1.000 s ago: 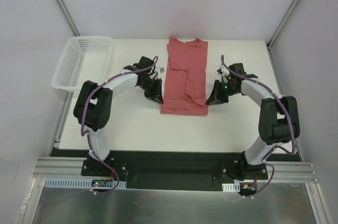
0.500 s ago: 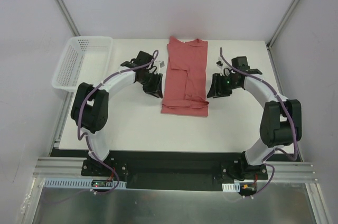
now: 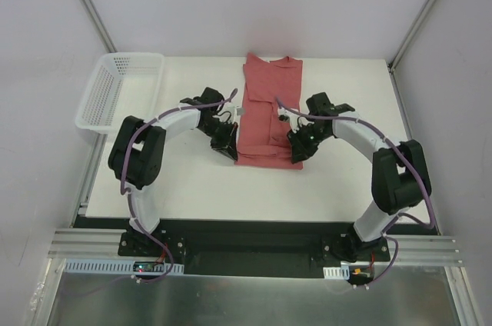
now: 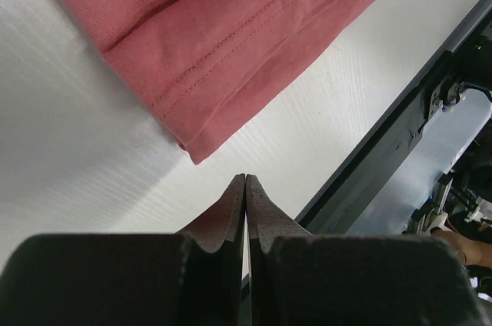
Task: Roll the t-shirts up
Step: Roll the T-shirt to the center of the board.
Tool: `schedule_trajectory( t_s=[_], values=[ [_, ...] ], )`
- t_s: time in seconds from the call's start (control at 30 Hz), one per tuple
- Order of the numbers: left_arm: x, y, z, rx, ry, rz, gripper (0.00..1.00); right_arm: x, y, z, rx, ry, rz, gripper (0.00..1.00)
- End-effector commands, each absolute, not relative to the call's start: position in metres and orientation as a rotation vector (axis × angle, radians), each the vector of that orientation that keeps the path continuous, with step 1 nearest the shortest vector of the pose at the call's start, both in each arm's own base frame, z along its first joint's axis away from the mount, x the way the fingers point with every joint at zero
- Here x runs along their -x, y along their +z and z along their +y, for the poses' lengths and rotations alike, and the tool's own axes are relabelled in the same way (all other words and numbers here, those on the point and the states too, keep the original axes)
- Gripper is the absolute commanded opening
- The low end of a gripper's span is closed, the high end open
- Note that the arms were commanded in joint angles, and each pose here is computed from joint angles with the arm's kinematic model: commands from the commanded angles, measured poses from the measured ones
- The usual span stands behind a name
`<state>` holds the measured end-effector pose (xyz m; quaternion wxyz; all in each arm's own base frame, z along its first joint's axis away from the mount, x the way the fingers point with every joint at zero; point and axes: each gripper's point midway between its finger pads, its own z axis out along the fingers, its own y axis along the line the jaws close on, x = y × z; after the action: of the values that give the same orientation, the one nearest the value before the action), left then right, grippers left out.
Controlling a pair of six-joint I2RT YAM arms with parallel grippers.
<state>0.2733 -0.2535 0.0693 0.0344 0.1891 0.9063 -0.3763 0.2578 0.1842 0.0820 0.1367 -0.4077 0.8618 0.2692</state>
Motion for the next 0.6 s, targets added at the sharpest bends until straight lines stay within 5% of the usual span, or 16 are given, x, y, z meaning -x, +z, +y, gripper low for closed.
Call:
schedule_trajectory(
  t_s=[0.0, 0.23, 0.57],
  values=[
    [-0.282, 0.066, -0.260, -0.639, -1.198, 2.763, 0.00, -0.271, 0.064, 0.178, 1.277, 0.717, 2.494, 0.13],
    [-0.305, 0.052, -0.262, -0.638, -1.137, 2.772, 0.00, -0.306, 0.052, 0.179, 1.270, 0.633, 2.509, 0.11],
    [-0.403, 0.079, -0.246, -0.629, -0.870, 2.605, 0.00, -0.389, 0.078, 0.165, 1.080, 0.419, 2.459, 0.10]
  ],
)
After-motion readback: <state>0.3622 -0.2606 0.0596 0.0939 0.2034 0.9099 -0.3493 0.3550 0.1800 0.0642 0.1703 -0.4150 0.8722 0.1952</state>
